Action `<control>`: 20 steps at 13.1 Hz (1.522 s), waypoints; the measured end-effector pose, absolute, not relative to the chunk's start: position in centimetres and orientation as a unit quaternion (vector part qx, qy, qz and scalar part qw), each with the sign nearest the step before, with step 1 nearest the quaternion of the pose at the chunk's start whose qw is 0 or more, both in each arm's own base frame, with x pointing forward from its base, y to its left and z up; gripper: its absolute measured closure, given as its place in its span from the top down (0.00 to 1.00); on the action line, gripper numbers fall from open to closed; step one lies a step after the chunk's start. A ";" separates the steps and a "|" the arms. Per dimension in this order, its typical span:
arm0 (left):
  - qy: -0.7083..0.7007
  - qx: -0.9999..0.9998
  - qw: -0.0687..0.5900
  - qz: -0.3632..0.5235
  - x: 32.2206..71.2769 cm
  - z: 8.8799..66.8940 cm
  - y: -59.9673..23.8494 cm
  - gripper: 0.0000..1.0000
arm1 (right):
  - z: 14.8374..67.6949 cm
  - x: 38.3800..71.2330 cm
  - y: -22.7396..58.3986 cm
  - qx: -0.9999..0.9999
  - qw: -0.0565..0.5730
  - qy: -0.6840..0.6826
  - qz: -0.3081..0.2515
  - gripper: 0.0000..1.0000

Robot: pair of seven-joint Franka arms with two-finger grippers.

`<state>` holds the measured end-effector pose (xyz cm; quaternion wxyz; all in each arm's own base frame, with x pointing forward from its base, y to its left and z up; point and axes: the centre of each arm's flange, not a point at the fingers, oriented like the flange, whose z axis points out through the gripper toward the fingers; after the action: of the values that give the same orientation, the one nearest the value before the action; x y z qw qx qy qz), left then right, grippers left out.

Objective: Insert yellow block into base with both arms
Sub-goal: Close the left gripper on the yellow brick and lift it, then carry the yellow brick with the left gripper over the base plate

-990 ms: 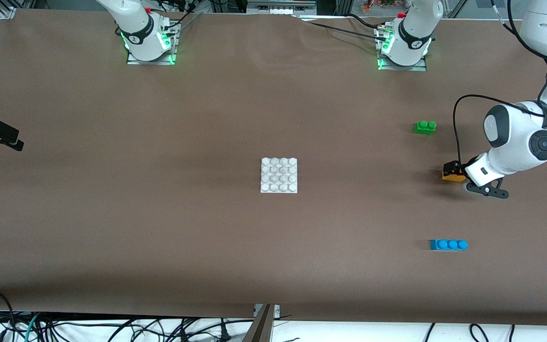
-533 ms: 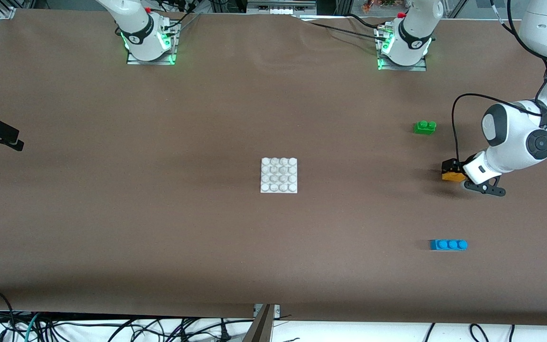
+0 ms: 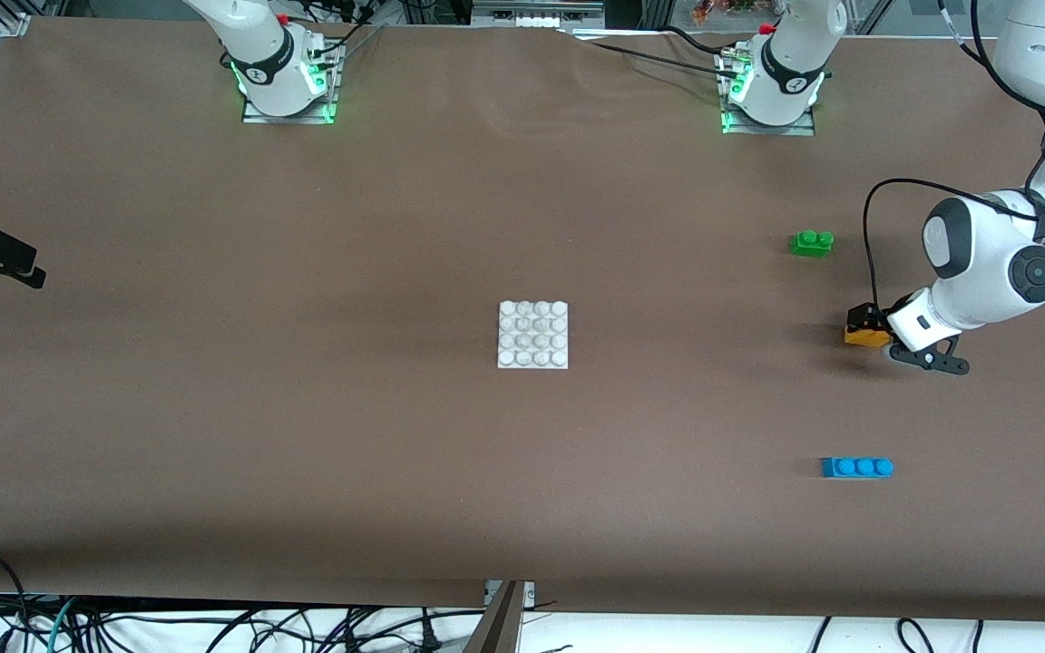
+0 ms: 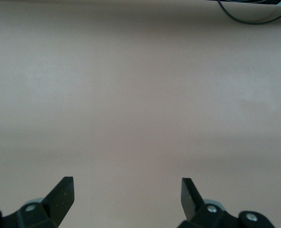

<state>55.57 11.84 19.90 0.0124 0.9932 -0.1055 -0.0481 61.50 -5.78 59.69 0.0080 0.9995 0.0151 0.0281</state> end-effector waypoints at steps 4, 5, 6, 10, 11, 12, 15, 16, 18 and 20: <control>-0.107 0.993 0.011 -0.045 55.7 20.2 11.8 0.67 | 59.7 61.5 -5.8 0.999 0.008 0.015 0.028 1.00; -0.107 0.993 0.011 -0.044 55.7 20.4 11.9 0.67 | 59.7 61.5 -5.8 0.999 0.008 0.015 0.028 1.00; -0.107 0.993 0.011 -0.045 55.7 20.4 11.8 0.67 | 59.7 61.5 -5.8 0.999 0.008 0.015 0.028 1.00; -0.130 0.990 0.016 -0.054 57.3 23.6 9.4 0.67 | 59.7 61.5 -5.8 0.999 0.008 0.015 0.028 1.00; -0.143 0.988 0.019 -0.060 58.2 25.5 7.9 0.67 | 59.7 61.5 -5.8 0.999 0.008 0.015 0.028 1.00; -0.158 0.985 0.022 -0.064 59.3 27.7 6.1 0.67 | 59.7 61.5 -5.8 0.999 0.008 0.015 0.028 1.00; -0.197 0.978 0.031 -0.062 61.7 33.5 -1.0 0.67 | 59.7 61.5 -5.8 0.999 0.008 0.015 0.028 1.00; -0.196 0.978 0.032 -0.063 61.9 34.6 -4.0 0.67 | 59.7 61.5 -5.8 0.999 0.008 0.015 0.028 1.00; -0.172 0.983 0.030 -0.064 61.6 36.0 -10.9 0.67 | 59.7 61.5 -5.8 0.999 0.008 0.015 0.028 1.00; -0.147 0.987 0.026 -0.063 60.5 36.3 -19.0 0.67 | 59.7 61.5 -5.7 0.999 0.008 0.015 0.028 1.00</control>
<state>60.49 -18.95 36.29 0.0260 0.9868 -0.1469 -0.0625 61.51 -5.75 59.69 0.0080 0.9994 0.0154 0.0283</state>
